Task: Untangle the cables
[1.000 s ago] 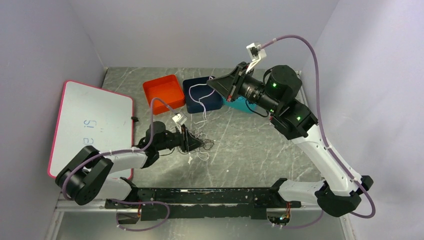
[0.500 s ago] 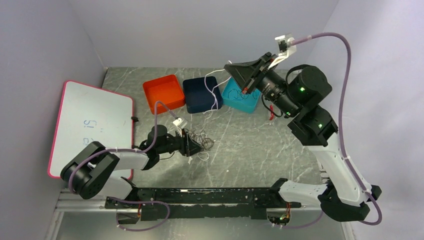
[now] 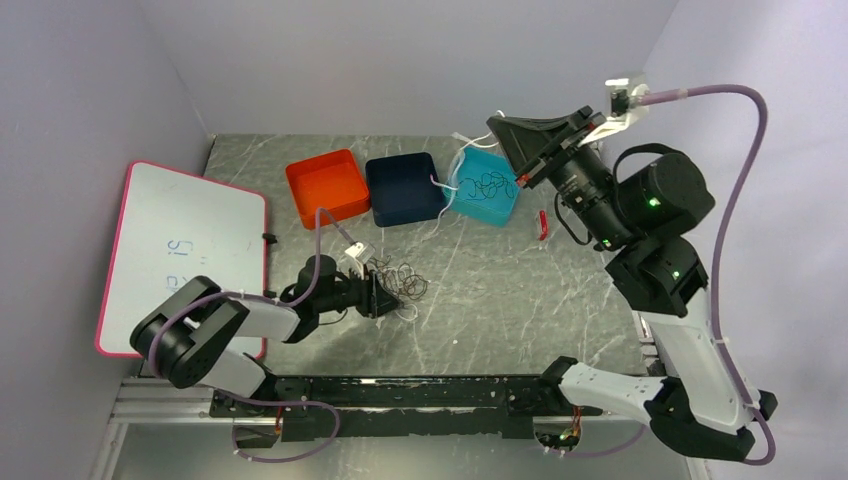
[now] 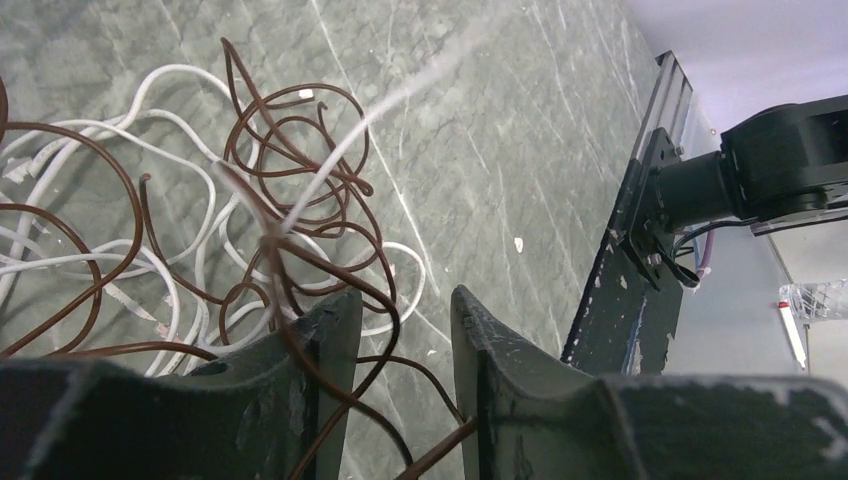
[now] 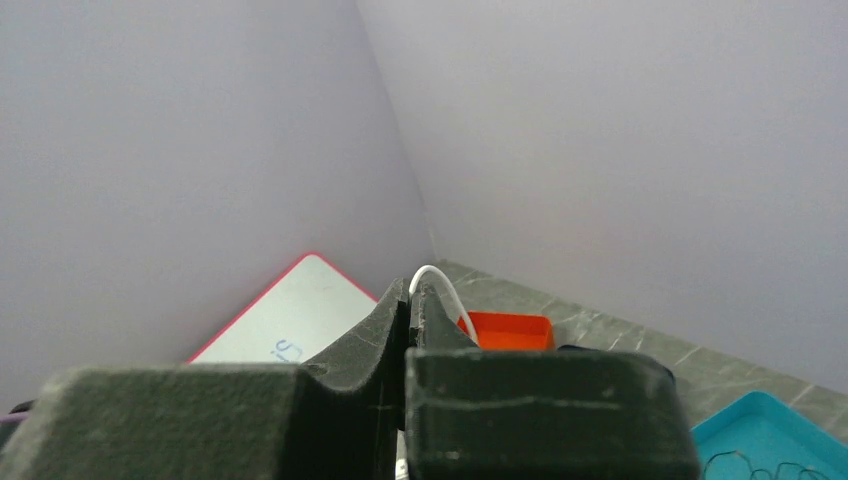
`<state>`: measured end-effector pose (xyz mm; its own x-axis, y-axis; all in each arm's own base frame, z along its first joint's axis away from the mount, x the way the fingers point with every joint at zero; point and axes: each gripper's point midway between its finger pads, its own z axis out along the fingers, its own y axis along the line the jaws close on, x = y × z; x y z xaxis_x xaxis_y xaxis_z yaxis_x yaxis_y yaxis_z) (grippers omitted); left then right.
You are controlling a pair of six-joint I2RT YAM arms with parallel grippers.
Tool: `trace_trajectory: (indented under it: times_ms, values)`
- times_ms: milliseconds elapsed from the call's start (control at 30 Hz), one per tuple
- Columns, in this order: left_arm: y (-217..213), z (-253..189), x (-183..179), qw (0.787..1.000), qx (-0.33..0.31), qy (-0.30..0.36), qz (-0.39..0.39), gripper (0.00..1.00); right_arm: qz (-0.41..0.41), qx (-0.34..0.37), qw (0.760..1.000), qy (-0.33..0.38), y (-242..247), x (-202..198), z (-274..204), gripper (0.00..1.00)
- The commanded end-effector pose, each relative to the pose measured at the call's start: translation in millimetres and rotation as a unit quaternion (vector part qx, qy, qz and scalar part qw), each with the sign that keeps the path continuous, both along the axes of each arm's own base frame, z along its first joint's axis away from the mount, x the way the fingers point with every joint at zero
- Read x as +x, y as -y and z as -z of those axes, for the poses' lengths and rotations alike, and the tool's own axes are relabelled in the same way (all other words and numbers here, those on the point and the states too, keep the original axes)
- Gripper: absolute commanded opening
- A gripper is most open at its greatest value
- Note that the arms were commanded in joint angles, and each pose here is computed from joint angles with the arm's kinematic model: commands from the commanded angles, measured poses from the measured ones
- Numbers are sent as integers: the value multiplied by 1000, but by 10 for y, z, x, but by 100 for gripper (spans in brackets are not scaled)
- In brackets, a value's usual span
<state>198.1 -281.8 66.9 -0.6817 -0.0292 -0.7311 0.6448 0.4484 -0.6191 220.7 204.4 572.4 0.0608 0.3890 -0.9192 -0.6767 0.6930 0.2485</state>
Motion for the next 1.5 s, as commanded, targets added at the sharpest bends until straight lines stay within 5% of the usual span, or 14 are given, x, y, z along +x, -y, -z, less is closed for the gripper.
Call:
trace_trajectory:
  times_ms: [0, 800, 1200, 1467]
  values:
    - [24, -10, 30, 1000, -8, 17, -4, 43, 41, 27, 998, 49, 302, -122, -314, 0]
    - [-50, 146, 38, 1000, 13, 3, -23, 60, 171, 39, 979, 108, 1030, -289, -704, 0]
    - [-104, 238, 17, 999, 22, -7, -35, 54, 245, 48, 954, 165, 1496, -502, -1117, 0]
    - [-127, 331, 20, 998, 32, -18, -42, 35, 288, 70, 936, 189, 1806, -666, -1273, 0]
